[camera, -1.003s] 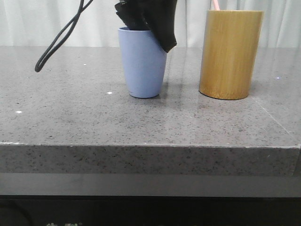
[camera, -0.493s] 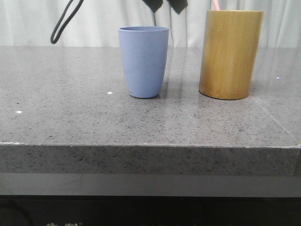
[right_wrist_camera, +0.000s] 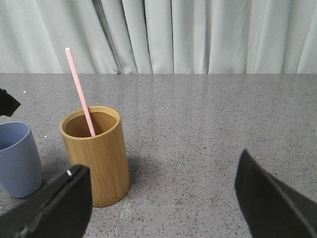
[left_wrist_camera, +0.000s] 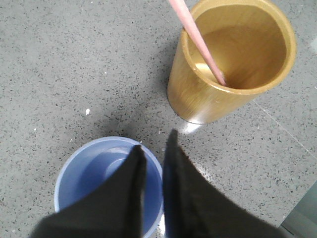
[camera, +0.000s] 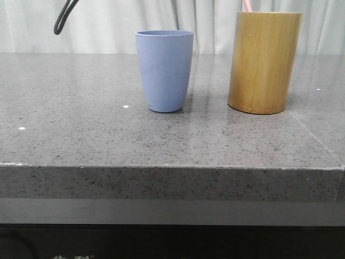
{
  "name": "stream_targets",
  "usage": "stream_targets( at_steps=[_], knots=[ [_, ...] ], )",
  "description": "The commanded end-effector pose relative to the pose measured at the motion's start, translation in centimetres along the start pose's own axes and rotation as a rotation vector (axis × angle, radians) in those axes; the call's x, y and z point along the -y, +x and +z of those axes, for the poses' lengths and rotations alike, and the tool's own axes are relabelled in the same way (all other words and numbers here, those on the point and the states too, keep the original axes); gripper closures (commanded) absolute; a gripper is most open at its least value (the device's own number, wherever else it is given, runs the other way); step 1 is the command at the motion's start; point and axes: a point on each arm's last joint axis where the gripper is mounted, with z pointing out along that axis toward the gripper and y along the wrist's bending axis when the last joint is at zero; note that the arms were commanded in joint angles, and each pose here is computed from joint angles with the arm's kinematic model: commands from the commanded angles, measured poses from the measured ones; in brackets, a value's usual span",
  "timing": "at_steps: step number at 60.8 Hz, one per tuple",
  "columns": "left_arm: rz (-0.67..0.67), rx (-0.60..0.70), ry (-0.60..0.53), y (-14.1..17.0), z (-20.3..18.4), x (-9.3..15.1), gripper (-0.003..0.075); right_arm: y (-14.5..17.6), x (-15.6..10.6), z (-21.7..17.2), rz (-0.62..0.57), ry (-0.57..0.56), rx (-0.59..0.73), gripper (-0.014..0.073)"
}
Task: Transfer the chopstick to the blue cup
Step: 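Raise the open left gripper away from the blue cup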
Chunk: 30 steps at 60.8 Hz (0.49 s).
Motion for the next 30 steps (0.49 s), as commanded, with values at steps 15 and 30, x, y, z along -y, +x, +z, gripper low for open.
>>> stream_targets(
  at_steps=[15, 30],
  knots=[
    [0.006, 0.154, -0.114, 0.5, -8.6, -0.7, 0.0739, -1.7, -0.1, -0.1, -0.003, 0.003, 0.098, -0.0009],
    [-0.182, 0.141, -0.276, 6.1, -14.4, -5.1, 0.0739, -1.7, -0.1, -0.1, -0.003, 0.003, 0.098, -0.0009]
  ],
)
